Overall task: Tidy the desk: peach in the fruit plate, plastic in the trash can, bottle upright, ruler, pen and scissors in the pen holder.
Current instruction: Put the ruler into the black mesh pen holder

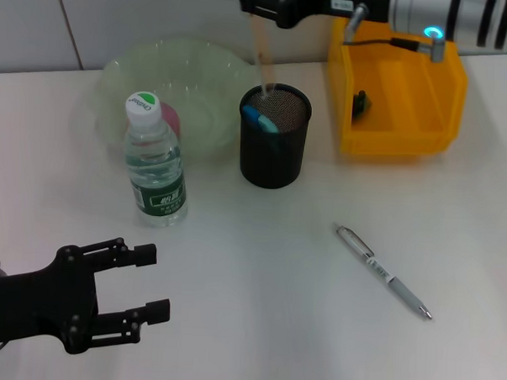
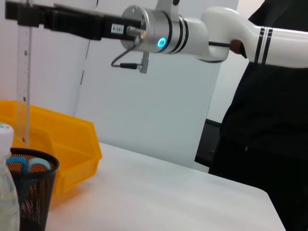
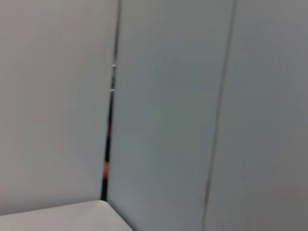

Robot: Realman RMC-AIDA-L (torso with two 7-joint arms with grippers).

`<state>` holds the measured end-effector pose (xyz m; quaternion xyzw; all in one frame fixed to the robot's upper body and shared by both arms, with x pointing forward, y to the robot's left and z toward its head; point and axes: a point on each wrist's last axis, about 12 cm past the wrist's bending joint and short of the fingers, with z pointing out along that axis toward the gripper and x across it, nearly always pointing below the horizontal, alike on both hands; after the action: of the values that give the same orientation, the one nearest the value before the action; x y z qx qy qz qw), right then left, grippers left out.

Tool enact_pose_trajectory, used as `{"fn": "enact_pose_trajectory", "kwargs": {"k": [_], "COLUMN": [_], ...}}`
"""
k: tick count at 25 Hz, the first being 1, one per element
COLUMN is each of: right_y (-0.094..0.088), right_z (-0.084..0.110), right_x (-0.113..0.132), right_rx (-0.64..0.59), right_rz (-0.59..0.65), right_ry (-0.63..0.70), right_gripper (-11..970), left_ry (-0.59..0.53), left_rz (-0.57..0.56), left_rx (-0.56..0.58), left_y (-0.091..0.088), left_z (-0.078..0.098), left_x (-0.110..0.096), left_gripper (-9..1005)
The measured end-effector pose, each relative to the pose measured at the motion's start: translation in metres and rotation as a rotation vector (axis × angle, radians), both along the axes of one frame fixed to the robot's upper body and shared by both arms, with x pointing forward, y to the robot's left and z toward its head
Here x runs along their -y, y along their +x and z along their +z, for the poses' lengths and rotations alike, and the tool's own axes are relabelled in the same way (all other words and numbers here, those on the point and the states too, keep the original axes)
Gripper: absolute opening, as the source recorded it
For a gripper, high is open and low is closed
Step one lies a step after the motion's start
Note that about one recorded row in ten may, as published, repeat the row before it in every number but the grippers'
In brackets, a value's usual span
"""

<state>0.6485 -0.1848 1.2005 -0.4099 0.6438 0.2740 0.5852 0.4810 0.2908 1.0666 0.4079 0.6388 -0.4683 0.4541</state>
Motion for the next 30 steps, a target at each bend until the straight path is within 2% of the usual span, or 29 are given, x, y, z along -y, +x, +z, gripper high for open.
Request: {"fn": "enact_pose_trajectory", "kwargs": {"k": [6,11,19,30], "right_y": [-0.001,-0.001,-0.001,-0.004], "right_z": [-0.010,-0.017,-0.040,-0.057], "right_x": [0.010,0.010,0.011,0.008], "right_rx": [-0.021,-0.039,-0.070,-0.100], "right_rz": [-0.052,-0.059,-0.103,-0.097], "right_ry": [0.009,0.006,0.035,0.021], "right_gripper": [402,422,453,495], "left_ry": [-0.002,-0.004,-0.006,-0.006], "left_rz": [-0.003,-0.006,-0.009,-0.009], "left_rx": [0.000,0.002,0.010,0.010], "left_y": [0.000,0.001,0.000,0.000], "left_z": [0.000,0.001,0.001,0.000], "left_x": [0.000,0.000,0.002,0.002], "left_gripper": [766,766,767,767]}}
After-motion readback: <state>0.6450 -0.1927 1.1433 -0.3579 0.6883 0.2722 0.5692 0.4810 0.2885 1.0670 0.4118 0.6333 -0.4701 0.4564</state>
